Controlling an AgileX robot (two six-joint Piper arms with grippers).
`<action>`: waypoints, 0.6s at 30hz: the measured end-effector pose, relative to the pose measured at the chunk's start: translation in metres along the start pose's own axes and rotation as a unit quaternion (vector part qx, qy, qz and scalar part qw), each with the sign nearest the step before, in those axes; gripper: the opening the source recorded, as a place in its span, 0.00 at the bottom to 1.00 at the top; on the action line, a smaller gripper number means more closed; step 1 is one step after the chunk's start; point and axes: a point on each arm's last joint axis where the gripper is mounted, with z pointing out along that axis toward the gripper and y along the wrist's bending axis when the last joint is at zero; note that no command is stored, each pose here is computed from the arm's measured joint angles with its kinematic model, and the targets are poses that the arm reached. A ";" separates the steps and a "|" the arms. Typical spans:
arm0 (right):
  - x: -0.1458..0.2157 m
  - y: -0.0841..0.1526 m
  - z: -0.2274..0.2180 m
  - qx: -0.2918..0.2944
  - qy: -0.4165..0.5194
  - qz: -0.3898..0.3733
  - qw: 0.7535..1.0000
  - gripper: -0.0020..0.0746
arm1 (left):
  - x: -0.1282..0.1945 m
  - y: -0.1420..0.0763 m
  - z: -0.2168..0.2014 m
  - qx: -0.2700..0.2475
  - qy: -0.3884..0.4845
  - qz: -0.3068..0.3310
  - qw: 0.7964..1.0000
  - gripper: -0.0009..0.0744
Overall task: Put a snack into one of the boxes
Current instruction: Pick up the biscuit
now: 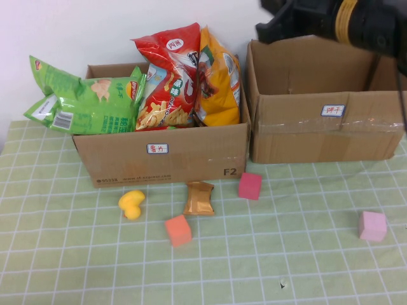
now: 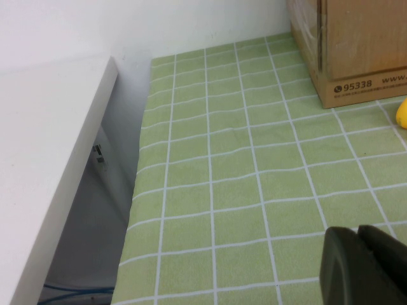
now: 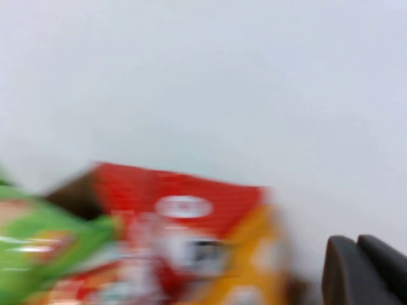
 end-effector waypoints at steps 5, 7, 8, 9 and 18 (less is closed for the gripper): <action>0.000 -0.023 -0.003 0.123 0.012 -0.106 0.987 0.04 | 0.000 0.000 0.000 0.000 0.000 0.000 1.000 0.01; 0.000 -0.033 -0.006 0.182 0.025 -0.133 0.974 0.04 | 0.000 0.000 0.000 0.000 0.000 0.000 1.000 0.01; 0.001 -0.039 -0.009 0.214 0.035 -0.143 0.966 0.04 | 0.000 0.000 0.000 0.000 0.000 0.000 1.000 0.01; 0.002 -0.045 -0.012 0.247 0.049 -0.147 0.957 0.04 | 0.000 0.000 0.000 0.000 0.000 0.000 1.000 0.01; 0.055 -0.052 -0.040 0.306 0.350 -0.024 0.885 0.04 | 0.000 0.000 0.000 0.000 0.000 0.000 1.000 0.01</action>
